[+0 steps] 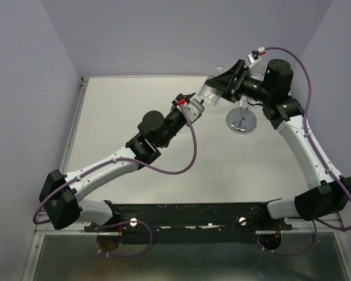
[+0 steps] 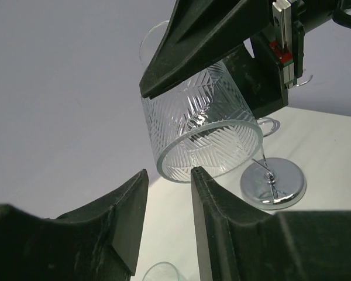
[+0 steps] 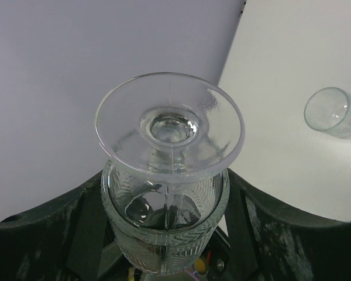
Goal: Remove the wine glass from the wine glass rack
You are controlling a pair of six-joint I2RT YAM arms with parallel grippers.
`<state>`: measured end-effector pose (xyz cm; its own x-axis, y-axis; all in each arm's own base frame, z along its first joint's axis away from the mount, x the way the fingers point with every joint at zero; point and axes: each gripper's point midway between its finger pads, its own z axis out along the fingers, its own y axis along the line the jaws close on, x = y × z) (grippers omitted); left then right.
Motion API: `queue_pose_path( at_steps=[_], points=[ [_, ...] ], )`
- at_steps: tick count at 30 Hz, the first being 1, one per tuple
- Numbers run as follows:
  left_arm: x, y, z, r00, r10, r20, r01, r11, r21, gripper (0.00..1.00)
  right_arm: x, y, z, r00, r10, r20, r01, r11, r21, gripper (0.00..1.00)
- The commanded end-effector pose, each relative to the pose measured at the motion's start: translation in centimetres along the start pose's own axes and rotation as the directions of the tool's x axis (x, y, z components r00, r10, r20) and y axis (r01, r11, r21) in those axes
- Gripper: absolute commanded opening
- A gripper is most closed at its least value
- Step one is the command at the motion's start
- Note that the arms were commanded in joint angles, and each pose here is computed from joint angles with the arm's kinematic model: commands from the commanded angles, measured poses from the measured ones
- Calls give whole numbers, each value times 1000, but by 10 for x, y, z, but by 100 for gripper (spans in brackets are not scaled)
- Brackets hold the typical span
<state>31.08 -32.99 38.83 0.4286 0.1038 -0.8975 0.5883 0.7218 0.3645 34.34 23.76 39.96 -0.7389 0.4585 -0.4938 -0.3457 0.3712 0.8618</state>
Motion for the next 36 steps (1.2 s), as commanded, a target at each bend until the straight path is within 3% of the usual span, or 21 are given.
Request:
queue_pose_path(
  at_steps=[1,10,17,20,23,24,32,36],
  points=[
    [-17,9,9,999,-21,46,24,998,-52,47,-3,29,-4,999,-39,5,39,995,-93,1],
    [-15,14,19,999,-17,49,21,997,-78,38,-1,28,-2,999,-35,-5,35,995,-99,1],
    [-17,14,25,998,-20,59,25,996,-82,19,1,20,1,1000,-8,-12,7,997,-77,1],
    [-19,16,28,998,-21,59,26,996,-85,0,1,14,3,1000,2,-5,-2,999,-50,23],
    [-21,19,31,998,-25,63,31,996,-89,0,3,9,4,1000,1,-6,-1,999,-37,28],
    [-23,20,31,997,-28,67,34,996,-89,0,4,7,4,1000,1,-6,-1,1000,-29,34],
    [-35,31,28,995,-27,100,37,994,-99,0,8,-10,-1,999,-19,27,18,999,35,100],
    [-42,35,22,993,-5,118,17,995,-96,0,8,-12,-2,999,-33,29,32,999,41,100]
  ],
)
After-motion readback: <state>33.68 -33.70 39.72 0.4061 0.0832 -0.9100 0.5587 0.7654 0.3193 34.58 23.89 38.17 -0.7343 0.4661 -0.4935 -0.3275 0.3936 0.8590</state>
